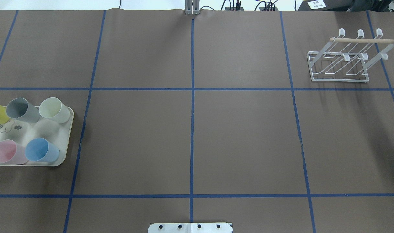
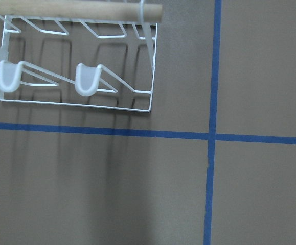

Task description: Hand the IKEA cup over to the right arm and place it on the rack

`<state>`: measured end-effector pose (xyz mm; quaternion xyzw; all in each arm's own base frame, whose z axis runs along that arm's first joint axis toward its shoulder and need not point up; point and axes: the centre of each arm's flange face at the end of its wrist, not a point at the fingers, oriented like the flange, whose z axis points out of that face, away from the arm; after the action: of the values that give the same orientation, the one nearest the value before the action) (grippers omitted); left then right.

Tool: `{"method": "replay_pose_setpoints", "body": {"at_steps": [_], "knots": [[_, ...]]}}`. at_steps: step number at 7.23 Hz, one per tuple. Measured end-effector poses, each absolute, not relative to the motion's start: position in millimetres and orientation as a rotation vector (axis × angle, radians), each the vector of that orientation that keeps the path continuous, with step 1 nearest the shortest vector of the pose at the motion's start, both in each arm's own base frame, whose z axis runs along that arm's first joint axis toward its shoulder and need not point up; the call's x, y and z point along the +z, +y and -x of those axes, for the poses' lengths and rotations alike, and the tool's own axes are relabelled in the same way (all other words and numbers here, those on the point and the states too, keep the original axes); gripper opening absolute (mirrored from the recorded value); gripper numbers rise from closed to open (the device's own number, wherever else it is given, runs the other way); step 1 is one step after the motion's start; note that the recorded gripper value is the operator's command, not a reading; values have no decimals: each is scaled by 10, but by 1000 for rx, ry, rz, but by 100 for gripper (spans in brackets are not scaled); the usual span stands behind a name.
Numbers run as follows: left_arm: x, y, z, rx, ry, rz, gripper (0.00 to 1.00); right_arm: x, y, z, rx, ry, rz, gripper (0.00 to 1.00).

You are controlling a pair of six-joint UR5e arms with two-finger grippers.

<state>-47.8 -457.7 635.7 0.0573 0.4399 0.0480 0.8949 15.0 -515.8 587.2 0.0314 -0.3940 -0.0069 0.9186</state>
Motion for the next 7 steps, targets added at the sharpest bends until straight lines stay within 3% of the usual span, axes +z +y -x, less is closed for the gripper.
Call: {"method": "replay_pose_setpoints", "body": {"at_steps": [7], "knots": [[6610,-4840,-398,71,846,12,97,6119,-4949,-25,-48,-886,-57,99]]}}
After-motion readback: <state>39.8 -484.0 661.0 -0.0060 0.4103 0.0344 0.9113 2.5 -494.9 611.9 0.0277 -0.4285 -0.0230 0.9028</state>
